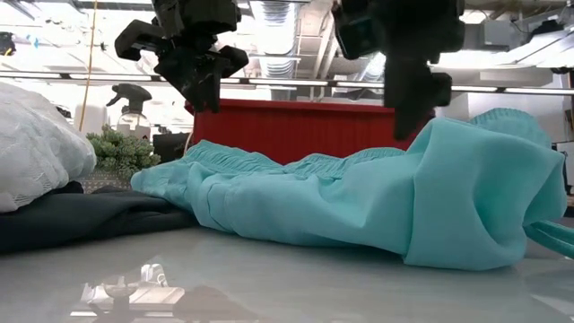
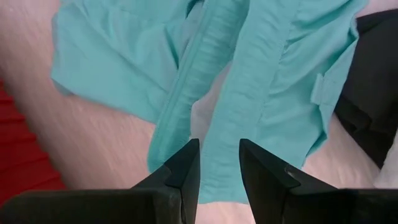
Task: Fold Laundry from Bin
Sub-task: Fold the blue shorts
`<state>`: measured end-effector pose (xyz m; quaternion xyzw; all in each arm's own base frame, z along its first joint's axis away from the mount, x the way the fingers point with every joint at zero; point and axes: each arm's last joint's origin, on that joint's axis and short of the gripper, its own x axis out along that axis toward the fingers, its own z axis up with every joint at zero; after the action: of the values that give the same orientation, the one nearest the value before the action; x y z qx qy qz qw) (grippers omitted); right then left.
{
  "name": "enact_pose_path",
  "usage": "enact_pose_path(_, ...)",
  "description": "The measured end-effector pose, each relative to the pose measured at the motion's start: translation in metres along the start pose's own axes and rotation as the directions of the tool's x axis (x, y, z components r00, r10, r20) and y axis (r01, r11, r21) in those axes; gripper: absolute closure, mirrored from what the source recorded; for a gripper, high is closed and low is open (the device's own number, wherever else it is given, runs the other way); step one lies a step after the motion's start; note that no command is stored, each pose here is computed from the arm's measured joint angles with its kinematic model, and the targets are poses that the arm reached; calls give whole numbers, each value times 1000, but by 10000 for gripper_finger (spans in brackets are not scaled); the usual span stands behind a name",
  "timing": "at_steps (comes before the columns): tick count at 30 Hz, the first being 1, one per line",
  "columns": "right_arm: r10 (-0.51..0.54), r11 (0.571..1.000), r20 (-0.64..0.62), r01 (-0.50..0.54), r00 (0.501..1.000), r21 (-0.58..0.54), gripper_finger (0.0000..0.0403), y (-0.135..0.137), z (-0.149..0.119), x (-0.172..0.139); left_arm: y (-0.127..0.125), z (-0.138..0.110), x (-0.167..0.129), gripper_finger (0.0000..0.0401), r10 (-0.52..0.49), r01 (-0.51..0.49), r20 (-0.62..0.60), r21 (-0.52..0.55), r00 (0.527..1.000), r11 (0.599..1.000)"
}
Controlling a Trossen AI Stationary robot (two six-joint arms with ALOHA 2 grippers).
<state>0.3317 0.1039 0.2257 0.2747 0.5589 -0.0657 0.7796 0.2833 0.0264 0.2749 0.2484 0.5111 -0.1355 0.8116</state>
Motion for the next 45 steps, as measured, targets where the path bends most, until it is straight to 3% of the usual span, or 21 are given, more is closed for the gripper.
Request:
enact_pose_path(12, 10, 998, -9, -11, 1000, -57, 132, -7, 7, 5, 0, 1, 0, 301, -6, 6, 13, 1, 1000, 1000)
enact_pose_path(18, 66, 998, -16, -66, 998, 1, 132, -20, 8, 19, 0, 1, 0, 301, -6, 6, 12, 1, 1000, 1000)
enact_pose_path(28, 178, 983, -48, -180, 983, -33, 132, -10, 2, 22, 0, 1, 0, 301, -6, 6, 12, -7, 1000, 1000)
enact_pose_path(35, 210, 978, -59, -208, 976, 33, 132, -17, -6, 34, 0, 1, 0, 301, -5, 5, 12, -7, 1000, 1000)
enact_pose_path(45, 254, 967, -62, -253, 965, 23, 132, -13, -7, 35, 0, 1, 0, 301, 1, -1, 11, -8, 1000, 1000)
